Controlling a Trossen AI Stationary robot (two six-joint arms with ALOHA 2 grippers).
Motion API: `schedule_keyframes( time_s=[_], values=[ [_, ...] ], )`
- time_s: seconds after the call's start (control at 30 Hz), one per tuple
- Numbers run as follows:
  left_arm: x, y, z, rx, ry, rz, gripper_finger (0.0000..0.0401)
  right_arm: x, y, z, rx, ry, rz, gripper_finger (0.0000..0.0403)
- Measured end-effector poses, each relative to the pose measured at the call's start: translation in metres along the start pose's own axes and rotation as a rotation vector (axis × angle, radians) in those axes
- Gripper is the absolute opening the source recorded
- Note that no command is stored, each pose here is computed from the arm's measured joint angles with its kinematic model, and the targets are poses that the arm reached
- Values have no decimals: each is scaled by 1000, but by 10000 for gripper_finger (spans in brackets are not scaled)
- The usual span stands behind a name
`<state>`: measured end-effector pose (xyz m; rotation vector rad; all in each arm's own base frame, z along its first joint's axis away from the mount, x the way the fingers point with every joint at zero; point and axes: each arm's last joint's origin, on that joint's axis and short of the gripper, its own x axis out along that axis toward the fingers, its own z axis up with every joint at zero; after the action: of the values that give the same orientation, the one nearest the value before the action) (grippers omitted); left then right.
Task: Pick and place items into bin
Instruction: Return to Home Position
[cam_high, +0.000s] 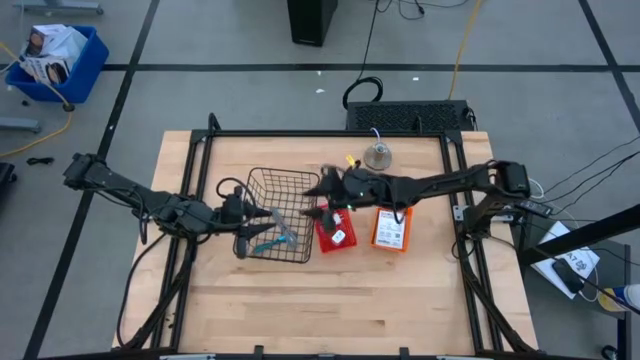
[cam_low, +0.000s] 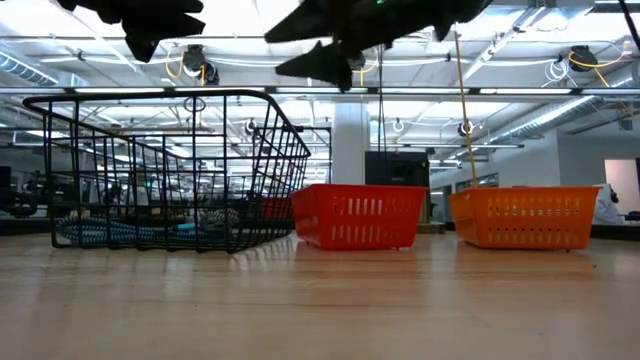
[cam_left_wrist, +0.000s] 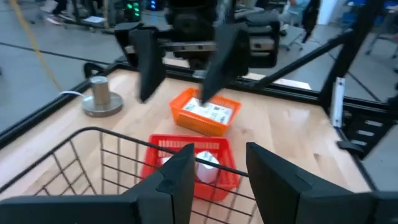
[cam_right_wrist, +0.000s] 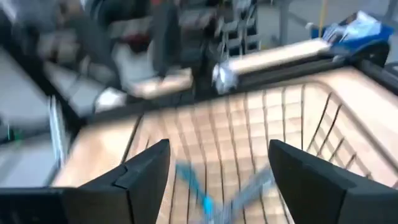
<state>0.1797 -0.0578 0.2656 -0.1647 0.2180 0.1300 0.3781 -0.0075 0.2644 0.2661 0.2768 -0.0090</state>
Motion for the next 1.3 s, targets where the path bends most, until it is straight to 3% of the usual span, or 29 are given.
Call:
schedule_keyframes(
  time_s=[0.17, 0.3, 0.43, 0.63, 0.93, 1.17, 1.3],
  values=[
    [-11, 1, 6, -5, -22, -63, 147, -22, 25, 1, -128, 101, 36, 264],
    [-30, 1, 12, -10, -65, -111, 147, -48, 36, 0, -239, 220, -20, 264],
    [-45, -1, 10, 24, -90, -175, 147, -67, 41, -19, -163, 246, 5, 267],
    [-57, 10, -16, -11, -139, -153, 147, -108, 40, -51, -141, 55, 86, 263],
    [-66, 23, -52, -11, -178, -185, 147, -172, 15, -113, -79, -46, 87, 267],
    [-75, 28, -58, 41, -188, -179, 147, -202, 5, -129, -76, -184, 124, 264],
    [-81, 29, -56, 85, -218, -281, 147, -211, 3, -133, -114, -232, 161, 267]
  ],
)
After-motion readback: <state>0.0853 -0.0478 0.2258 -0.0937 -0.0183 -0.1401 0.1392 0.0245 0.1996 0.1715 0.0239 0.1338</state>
